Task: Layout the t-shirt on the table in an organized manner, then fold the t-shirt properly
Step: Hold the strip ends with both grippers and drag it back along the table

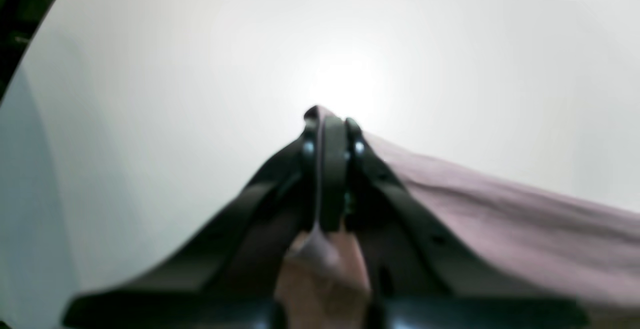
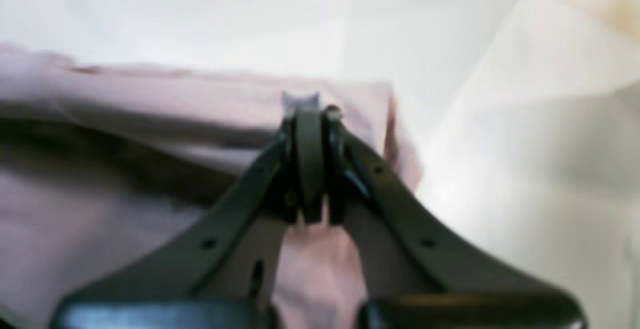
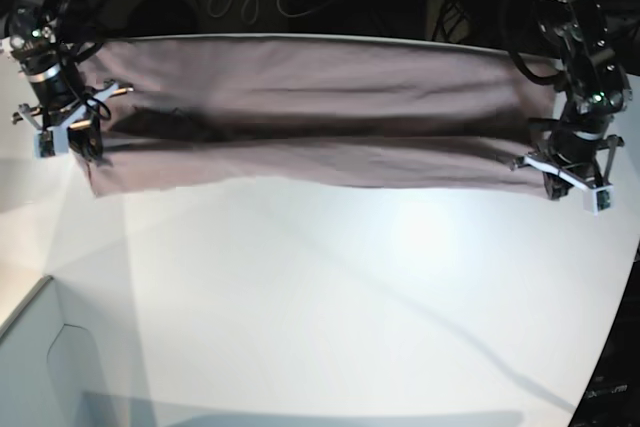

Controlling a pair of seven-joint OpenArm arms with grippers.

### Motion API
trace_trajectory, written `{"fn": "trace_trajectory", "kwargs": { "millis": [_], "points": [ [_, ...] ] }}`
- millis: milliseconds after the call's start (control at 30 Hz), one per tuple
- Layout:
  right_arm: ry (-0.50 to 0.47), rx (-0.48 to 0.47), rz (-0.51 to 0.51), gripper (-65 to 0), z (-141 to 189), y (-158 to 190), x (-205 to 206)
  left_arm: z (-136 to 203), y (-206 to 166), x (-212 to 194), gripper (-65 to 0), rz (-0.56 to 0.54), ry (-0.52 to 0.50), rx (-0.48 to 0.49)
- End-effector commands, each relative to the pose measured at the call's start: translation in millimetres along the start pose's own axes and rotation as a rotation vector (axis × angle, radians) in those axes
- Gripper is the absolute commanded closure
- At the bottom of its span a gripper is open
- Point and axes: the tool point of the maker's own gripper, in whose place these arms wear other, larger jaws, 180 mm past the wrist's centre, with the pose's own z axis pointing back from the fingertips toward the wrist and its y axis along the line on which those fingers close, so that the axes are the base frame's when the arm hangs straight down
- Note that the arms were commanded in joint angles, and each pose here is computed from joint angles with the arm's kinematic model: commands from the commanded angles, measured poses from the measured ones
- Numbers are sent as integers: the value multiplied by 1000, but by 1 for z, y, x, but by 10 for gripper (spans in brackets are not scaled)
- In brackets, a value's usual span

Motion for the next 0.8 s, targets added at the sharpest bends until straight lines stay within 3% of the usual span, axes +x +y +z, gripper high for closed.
{"fn": "trace_trajectory", "kwargs": {
  "millis": [0,200,467,767],
  "points": [
    [-36,1,6,0,6,-1,8,0,0,14,0,5,-48,-1],
    [-4,8,-41,0,17,15,-10,-4,6,-5,0,35,-3,12],
    [-56,13,2,0,42,33,13,-4,15,-8,0,64,0,35],
    [22,52,-23,0,47,47,-17,-4,16,-7,0,61,0,37]
  ]
}}
